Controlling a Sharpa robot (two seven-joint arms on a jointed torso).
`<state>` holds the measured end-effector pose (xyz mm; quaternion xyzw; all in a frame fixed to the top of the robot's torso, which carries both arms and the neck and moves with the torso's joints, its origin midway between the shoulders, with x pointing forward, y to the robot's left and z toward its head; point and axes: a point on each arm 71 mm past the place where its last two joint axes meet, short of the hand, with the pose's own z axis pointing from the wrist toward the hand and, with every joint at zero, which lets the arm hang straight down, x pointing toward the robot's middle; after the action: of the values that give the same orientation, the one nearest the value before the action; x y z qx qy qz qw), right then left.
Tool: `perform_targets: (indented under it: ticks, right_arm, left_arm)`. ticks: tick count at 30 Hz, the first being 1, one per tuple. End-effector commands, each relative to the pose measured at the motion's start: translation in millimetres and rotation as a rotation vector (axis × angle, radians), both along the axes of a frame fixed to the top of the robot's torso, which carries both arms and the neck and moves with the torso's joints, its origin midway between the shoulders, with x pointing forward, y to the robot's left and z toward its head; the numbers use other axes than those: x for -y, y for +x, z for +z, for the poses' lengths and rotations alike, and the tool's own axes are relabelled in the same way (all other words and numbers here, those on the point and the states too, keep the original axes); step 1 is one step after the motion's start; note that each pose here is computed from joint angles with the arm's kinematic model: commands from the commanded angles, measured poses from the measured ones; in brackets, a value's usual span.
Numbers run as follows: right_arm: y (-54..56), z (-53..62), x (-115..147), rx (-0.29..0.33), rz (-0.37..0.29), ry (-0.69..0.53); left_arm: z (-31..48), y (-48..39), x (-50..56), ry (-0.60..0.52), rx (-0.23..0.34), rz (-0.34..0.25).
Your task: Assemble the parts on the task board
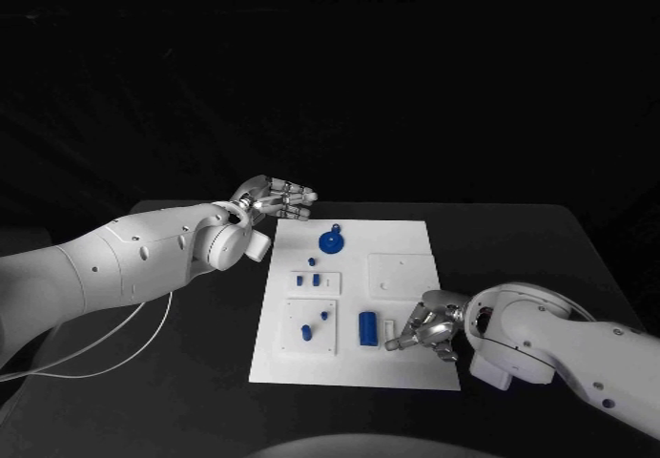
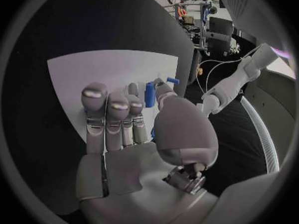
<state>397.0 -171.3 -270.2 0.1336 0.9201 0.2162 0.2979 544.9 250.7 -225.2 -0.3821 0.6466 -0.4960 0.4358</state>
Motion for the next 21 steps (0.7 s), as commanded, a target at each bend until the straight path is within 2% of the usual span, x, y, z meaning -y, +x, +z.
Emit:
perform_targets:
  ticks: [1,6,13,16,21]
  right_arm:
    - [6.8,10.4,6,0.025,-0.007,0.063]
    - [18.9,20.1,27,0.052,-0.055,0.064]
    - [31.0,21.1,63,0.085,-0.127,-0.013]
    - [34.1,19.9,76,0.103,-0.136,-0.086]
    - [33.7,18.7,82,0.115,-0.119,-0.175]
  left_arm:
    - [0.7,-0.4,0.7,-0.002,0.005,-0.013]
    - [1.6,-1.4,-0.3,-0.003,0.013,-0.01]
    - [3.7,-3.9,-2.1,-0.009,0.035,-0.002]
    - [4.3,-4.8,-2.8,-0.012,0.04,0.001]
    - [4.6,-5.7,-2.5,-0.016,0.04,0.0]
